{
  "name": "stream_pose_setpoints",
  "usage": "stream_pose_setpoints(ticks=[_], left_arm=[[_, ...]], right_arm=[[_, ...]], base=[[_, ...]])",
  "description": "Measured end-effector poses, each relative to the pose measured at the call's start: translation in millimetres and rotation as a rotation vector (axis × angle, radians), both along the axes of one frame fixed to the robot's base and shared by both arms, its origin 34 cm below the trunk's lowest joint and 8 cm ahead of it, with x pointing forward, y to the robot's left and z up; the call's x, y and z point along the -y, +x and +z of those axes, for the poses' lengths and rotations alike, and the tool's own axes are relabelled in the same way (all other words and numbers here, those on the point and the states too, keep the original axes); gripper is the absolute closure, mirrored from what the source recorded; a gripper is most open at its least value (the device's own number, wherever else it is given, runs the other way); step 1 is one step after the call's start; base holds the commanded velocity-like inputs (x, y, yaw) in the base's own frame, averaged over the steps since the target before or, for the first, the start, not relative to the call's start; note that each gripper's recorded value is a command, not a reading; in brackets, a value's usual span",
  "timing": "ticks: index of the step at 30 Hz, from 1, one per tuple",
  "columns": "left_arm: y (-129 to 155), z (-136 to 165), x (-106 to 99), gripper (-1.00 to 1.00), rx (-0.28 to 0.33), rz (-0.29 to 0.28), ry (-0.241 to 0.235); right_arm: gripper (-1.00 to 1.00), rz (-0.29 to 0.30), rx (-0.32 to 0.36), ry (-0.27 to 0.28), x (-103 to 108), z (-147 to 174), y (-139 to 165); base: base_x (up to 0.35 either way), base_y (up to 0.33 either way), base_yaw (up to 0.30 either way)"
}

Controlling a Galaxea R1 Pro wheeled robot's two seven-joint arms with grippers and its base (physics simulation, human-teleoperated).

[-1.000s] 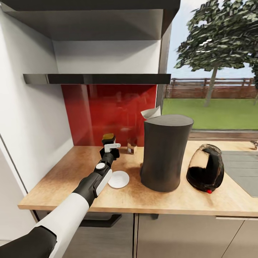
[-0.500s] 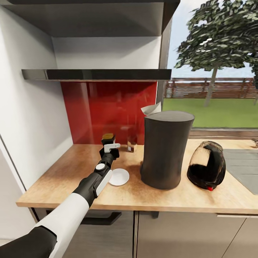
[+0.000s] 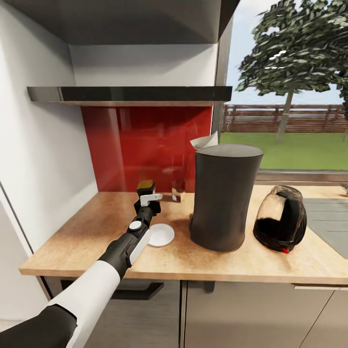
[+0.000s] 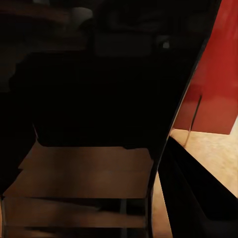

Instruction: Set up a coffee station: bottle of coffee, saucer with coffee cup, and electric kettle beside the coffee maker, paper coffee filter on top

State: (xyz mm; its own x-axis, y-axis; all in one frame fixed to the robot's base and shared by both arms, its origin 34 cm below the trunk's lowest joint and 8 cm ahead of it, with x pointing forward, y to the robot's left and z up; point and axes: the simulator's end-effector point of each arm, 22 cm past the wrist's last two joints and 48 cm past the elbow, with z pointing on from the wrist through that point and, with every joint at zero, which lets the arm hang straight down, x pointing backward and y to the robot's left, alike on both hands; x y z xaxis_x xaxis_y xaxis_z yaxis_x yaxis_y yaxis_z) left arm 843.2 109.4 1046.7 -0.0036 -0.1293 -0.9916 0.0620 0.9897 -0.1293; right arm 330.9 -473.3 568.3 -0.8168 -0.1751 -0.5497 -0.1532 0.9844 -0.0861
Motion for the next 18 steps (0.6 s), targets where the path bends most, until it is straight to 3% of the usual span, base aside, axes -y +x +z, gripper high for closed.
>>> stream_pose_setpoints(ticks=[13, 18], left_arm=[[0.0, -2.8, -0.2, 1.00, 0.004, 0.001, 0.000], [0.0, -1.5, -3.1, 1.00, 0.025, 0.009, -0.008]], right_arm=[[-1.00, 0.001, 0.000, -0.001, -0.1, -3.3, 0.1], [-1.00, 0.001, 0.000, 0.000, -0.1, -3.2, 0.0]], base=[[0.001, 0.000, 0.000], [0.118, 0.000, 0.000]])
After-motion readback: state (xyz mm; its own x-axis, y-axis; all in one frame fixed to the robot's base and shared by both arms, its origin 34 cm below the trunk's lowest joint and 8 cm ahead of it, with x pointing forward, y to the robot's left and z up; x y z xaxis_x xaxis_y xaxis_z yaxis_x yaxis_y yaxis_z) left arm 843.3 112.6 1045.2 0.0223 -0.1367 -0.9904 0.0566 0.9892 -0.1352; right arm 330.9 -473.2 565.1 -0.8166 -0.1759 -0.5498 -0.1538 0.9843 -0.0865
